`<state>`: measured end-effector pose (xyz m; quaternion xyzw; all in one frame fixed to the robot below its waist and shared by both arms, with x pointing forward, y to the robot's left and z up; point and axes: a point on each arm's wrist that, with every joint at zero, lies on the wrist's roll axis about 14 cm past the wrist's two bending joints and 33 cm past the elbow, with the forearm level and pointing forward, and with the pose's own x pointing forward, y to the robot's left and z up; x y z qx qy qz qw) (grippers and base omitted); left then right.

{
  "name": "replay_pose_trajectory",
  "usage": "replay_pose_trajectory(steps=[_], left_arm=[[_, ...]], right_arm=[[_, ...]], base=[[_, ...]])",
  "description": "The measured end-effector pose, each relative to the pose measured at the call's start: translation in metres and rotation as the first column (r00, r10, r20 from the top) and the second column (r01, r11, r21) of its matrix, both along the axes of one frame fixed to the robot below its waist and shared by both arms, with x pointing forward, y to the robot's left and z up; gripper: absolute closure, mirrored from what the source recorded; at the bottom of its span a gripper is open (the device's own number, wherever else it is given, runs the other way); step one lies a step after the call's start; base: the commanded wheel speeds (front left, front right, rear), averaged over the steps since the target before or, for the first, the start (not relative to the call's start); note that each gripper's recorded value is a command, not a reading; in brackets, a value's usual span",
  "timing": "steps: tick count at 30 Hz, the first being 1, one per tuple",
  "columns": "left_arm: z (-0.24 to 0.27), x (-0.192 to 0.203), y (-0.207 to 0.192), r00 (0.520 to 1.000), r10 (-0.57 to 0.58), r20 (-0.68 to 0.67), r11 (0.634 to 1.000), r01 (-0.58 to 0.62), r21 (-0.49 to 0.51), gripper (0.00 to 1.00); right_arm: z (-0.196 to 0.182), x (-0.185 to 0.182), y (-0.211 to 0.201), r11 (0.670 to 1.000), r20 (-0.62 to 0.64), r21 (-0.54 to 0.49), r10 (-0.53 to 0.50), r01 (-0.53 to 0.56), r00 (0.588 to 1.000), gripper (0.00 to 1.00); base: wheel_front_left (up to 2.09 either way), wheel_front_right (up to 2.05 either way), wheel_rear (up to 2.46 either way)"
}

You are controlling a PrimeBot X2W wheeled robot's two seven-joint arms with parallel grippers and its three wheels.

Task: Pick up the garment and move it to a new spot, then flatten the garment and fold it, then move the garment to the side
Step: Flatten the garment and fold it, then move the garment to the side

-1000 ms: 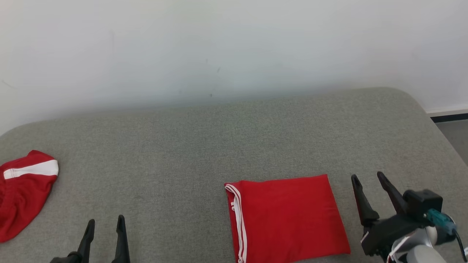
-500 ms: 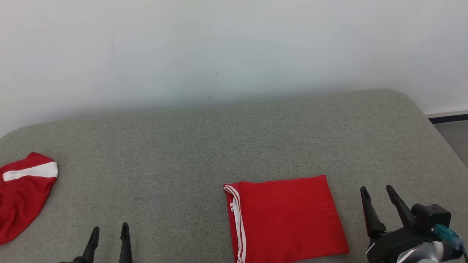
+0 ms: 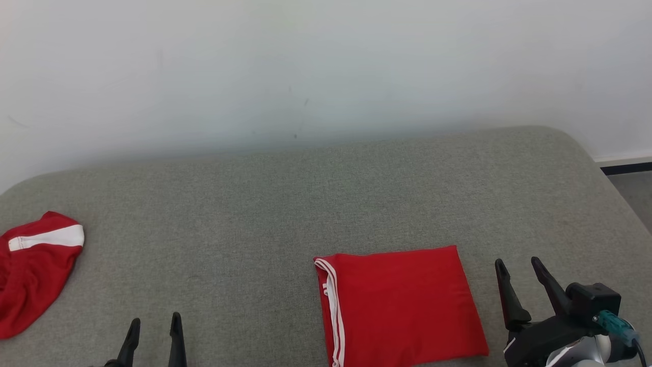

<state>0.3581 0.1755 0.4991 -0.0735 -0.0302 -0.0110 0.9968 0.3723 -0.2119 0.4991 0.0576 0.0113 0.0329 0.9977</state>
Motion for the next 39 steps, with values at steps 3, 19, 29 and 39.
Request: replay_pose_trajectory(steps=[3,19,29,39], left_arm=[[0.000,-0.001,0.000,1.000,0.001,0.000,1.000,-0.001,0.000,0.00],[-0.006,-0.012,0.008,0.999,0.035,-0.017,0.999,-0.035,-0.005,0.00],[-0.020,-0.029,0.026,0.993,0.099,-0.060,0.995,-0.100,-0.018,0.00],[-0.026,-0.036,0.039,0.987,0.140,-0.084,0.990,-0.142,-0.016,0.00]], right_arm=[[-0.001,0.001,0.002,1.000,-0.002,0.005,0.002,-0.002,1.000,0.00],[-0.030,0.011,0.011,0.999,-0.206,-0.009,0.045,-0.048,0.977,0.00],[-0.083,0.015,0.021,0.994,-0.528,-0.037,0.071,-0.107,0.846,0.00],[-0.120,0.011,0.027,0.986,-0.699,-0.057,0.071,-0.155,0.712,0.00]], base=[[0.00,0.00,0.00],[0.00,0.00,0.00],[0.00,0.00,0.00],[0.00,0.00,0.00]])
